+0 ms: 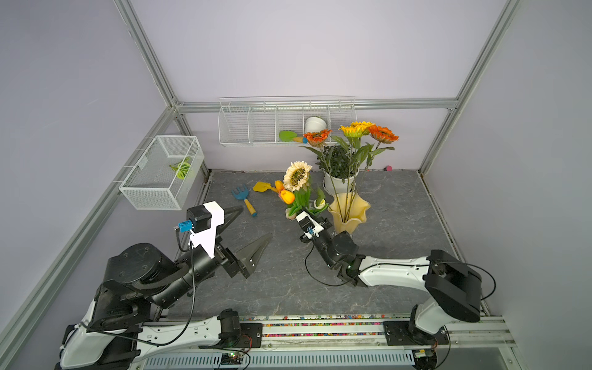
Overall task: Arrange the flowers in different vases according to their variety
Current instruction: Insert the flower into the vase.
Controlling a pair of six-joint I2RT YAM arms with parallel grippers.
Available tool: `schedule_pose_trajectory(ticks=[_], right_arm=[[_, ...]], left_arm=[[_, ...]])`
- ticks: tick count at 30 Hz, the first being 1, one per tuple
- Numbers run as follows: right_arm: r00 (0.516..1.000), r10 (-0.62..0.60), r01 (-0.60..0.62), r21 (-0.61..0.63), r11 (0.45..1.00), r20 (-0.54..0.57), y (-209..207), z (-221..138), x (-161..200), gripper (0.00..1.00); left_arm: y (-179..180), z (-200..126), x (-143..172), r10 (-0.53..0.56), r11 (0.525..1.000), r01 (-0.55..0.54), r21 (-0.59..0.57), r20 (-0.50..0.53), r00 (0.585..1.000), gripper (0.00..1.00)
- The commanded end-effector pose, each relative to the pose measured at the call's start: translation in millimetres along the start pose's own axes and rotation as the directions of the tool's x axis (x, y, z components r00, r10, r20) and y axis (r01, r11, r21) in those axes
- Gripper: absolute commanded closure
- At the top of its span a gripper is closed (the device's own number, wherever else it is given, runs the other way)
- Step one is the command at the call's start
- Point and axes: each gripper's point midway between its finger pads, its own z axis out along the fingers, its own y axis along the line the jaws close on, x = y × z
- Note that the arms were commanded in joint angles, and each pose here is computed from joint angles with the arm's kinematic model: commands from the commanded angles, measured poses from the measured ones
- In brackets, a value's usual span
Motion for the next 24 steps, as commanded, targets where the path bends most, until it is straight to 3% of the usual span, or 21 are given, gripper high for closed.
schedule_pose_trajectory(ticks=[1, 2, 3, 6, 24], right_arm=[[1.000, 0.018, -0.017, 0.057, 0.998, -0.019, -11, -1, 8, 0.61], [1.000, 0.020, -0.018, 0.059, 0.998, -0.024, -11, -1, 8, 0.49], [0.999, 0.019, -0.018, 0.058, 0.998, -0.029, -11, -2, 9, 0.44], [0.999, 0.023, -0.021, 0.049, 0.999, -0.043, -11, -5, 10, 0.37], [0.980, 0.045, -0.059, -0.067, 0.996, -0.192, 4, -39, 34, 0.36]], left_arm=[[-4, 1, -5, 0.011, 1.000, -0.011, 0.018, 0.013, 1.000, 0.00], [-4, 2, -4, 0.013, 1.000, -0.013, 0.018, 0.011, 1.000, 0.00], [-5, 2, -5, 0.014, 1.000, -0.014, 0.021, 0.010, 1.000, 0.00], [-5, 3, -4, 0.020, 1.000, -0.020, 0.021, 0.005, 1.000, 0.00], [-7, 7, -1, 0.035, 0.999, -0.035, 0.022, -0.005, 0.999, 0.00]])
